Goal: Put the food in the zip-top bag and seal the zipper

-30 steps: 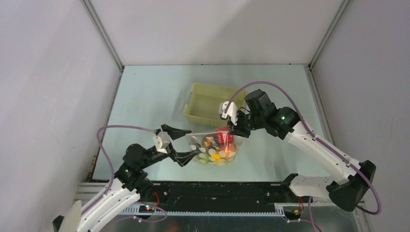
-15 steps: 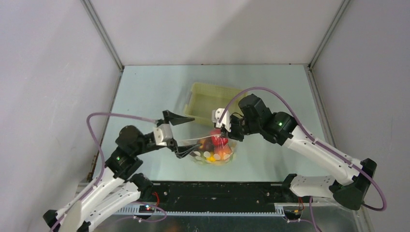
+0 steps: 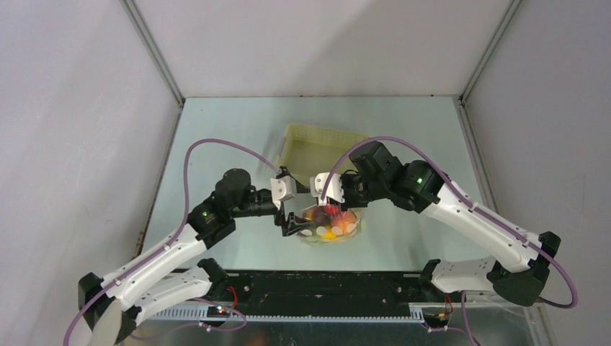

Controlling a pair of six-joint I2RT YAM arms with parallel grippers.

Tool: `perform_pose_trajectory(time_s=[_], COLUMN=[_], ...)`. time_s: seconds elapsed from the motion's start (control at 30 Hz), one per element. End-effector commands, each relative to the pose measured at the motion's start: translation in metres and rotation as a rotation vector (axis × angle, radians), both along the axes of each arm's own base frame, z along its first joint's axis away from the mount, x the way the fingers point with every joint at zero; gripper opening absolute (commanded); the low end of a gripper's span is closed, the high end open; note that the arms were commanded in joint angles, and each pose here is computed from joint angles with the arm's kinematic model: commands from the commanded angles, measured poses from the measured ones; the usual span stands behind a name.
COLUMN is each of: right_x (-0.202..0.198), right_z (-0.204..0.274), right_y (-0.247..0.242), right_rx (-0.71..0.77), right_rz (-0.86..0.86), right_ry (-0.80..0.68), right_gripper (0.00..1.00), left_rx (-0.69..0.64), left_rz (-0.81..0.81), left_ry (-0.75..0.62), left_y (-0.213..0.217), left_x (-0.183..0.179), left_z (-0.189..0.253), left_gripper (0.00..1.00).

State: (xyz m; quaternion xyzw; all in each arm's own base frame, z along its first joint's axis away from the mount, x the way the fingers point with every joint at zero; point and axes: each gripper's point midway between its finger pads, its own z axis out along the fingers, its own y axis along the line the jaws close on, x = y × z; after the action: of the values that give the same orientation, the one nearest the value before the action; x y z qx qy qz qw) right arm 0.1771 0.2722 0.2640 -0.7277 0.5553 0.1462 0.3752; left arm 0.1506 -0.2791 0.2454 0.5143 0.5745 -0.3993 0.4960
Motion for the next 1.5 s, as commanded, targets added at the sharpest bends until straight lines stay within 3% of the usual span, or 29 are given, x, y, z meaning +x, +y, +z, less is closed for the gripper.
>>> perform_pose_trajectory(time_s=[0.0,0.33,0.53,0.67,0.77,0.8,1.13,1.33,1.47], right_x=[0.006,0.008,0.002,0.000,-0.001,-0.001,0.001,0.003,0.004], right_z=[0.028,0.036,0.039,0.039,0.040,0.040,0.037,0.034,0.032], right_y=[0.013,0.024,0.026,0.027,0.027,0.027,0.026,0.025,0.022], right_rx=[0.080,0.138,0.161,0.165,0.170,0.172,0.156,0.143,0.125], right_rz=[0.007,-0.027,0.000,0.007,0.010,0.011,0.011,0.009,0.014], right_ry=[-0.054,-0.038,-0.028,-0.027,-0.026,-0.027,-0.037,-0.042,-0.052], right_gripper=[0.00,0.00,0.00,0.00,0.00,0.00,0.00,0.00,0.00], left_rx=[-0.044,-0.053,-0.048,-0.034,-0.030,-0.028,-0.065,-0.168,-0.156], left_rz=[0.042,0.042,0.045,0.045,0.031,0.028,-0.030,0.118,0.084], left_ry=[-0.002,-0.002,0.008,0.016,0.007,0.006,0.059,0.016,0.014], left_y=[-0.006,-0.016,-0.019,-0.022,-0.023,-0.023,-0.030,-0.020,-0.018], left_x=[0.009,0.013,0.015,0.016,0.014,0.013,-0.004,0.013,0.004], left_z=[0.008,0.003,-0.001,-0.005,-0.006,-0.006,-0.012,0.006,0.003], left_gripper=[0.94,0.86,0.75,0.44,0.05,0.03,0.00,0.00,0.00])
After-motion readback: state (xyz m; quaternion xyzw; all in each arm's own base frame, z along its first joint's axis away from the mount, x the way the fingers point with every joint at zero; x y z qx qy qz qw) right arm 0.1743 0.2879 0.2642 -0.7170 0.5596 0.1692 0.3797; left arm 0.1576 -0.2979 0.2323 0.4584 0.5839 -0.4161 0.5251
